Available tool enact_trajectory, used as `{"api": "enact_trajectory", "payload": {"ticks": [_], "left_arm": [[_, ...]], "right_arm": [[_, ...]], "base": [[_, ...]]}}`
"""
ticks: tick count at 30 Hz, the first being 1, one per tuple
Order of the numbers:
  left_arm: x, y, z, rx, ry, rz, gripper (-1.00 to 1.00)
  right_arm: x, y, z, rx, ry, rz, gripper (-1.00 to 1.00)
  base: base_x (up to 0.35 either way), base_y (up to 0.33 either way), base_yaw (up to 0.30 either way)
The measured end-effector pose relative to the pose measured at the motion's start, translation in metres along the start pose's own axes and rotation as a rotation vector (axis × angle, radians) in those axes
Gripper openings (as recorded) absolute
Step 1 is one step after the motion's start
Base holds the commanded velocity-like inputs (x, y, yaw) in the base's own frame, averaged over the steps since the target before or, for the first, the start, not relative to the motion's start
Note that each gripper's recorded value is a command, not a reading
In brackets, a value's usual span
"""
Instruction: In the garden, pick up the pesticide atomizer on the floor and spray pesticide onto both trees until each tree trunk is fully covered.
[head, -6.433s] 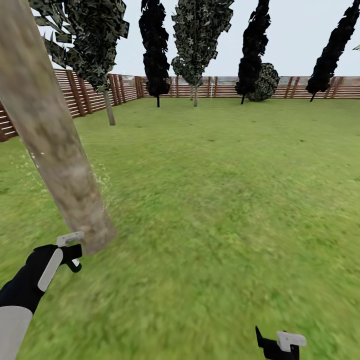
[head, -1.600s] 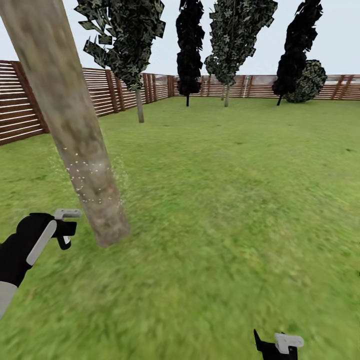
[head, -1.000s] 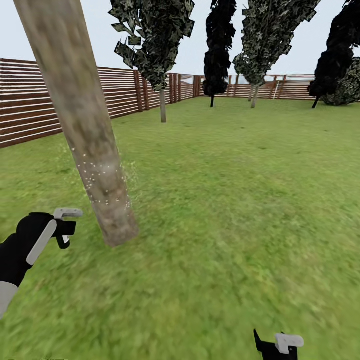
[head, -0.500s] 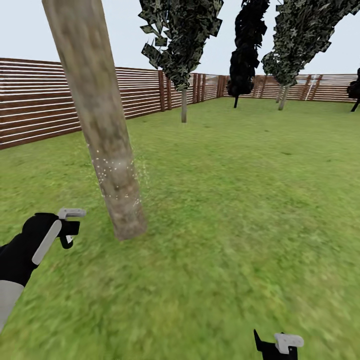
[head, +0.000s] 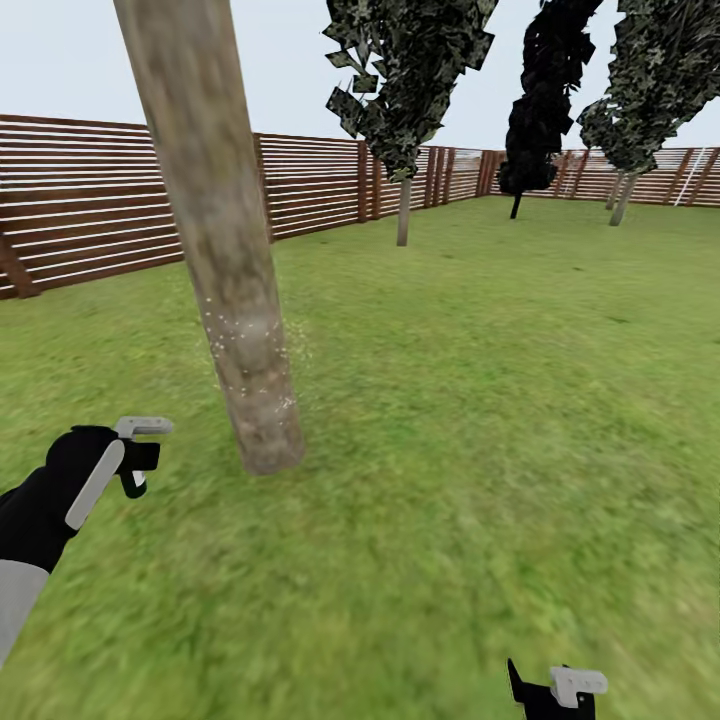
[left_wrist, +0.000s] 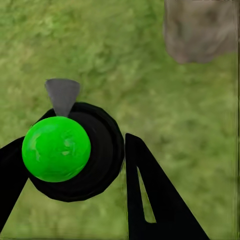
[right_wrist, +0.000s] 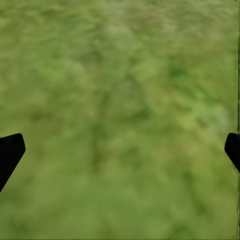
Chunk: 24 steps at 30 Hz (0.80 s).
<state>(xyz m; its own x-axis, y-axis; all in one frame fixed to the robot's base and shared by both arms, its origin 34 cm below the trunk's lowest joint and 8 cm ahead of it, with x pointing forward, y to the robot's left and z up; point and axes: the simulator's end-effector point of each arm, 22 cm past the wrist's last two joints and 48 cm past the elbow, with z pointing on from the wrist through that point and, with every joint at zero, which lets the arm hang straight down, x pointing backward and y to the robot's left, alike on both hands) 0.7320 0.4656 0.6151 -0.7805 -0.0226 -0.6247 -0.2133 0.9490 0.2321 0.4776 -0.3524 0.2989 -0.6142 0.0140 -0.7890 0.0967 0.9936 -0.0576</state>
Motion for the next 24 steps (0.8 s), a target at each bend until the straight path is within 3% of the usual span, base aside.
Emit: {"api": "enact_trajectory", "payload": {"ticks": [4,5,7,8,12,14,17,24], "left_arm": [[0.005,0.001,0.004,-0.003,0.014,-0.001,-1.0],[0.017,0.0,0.01,0.001,0.044,-0.007,-1.0],[0.068,-0.038,0.045,0.045,0.14,-0.045,-1.0],[0.083,-0.04,0.06,0.029,0.127,-0.057,-1.0],[0.128,-0.043,0.089,0.003,0.084,-0.106,-1.0],[0.128,-0.047,0.089,0.007,0.066,-0.109,-1.0],[0.128,-0.072,0.087,0.034,0.061,-0.106,-1.0],[0.13,-0.07,0.088,0.033,0.063,-0.108,-1.0]], "right_arm": [[0.0,0.0,0.0,0.0,0.0,0.0,1.0],[0.0,0.0,0.0,0.0,0.0,0.0,1.0],[0.0,0.001,0.0,-0.002,0.001,0.001,1.0],[0.001,0.006,0.0,-0.007,0.001,0.004,1.0],[0.001,0.012,0.0,-0.012,0.002,0.011,1.0],[0.001,0.012,0.0,-0.012,0.001,0.011,1.0],[0.001,0.012,0.0,-0.011,0.001,0.012,1.0],[0.001,0.012,0.0,-0.011,0.001,0.011,1.0]], "base": [[0.083,-0.271,0.002],[0.108,-0.27,0.0],[0.126,-0.271,0.048],[0.134,-0.271,0.159],[0.139,-0.269,0.251],[0.135,-0.266,0.276],[0.121,-0.266,0.278],[0.09,-0.266,0.278]]}}
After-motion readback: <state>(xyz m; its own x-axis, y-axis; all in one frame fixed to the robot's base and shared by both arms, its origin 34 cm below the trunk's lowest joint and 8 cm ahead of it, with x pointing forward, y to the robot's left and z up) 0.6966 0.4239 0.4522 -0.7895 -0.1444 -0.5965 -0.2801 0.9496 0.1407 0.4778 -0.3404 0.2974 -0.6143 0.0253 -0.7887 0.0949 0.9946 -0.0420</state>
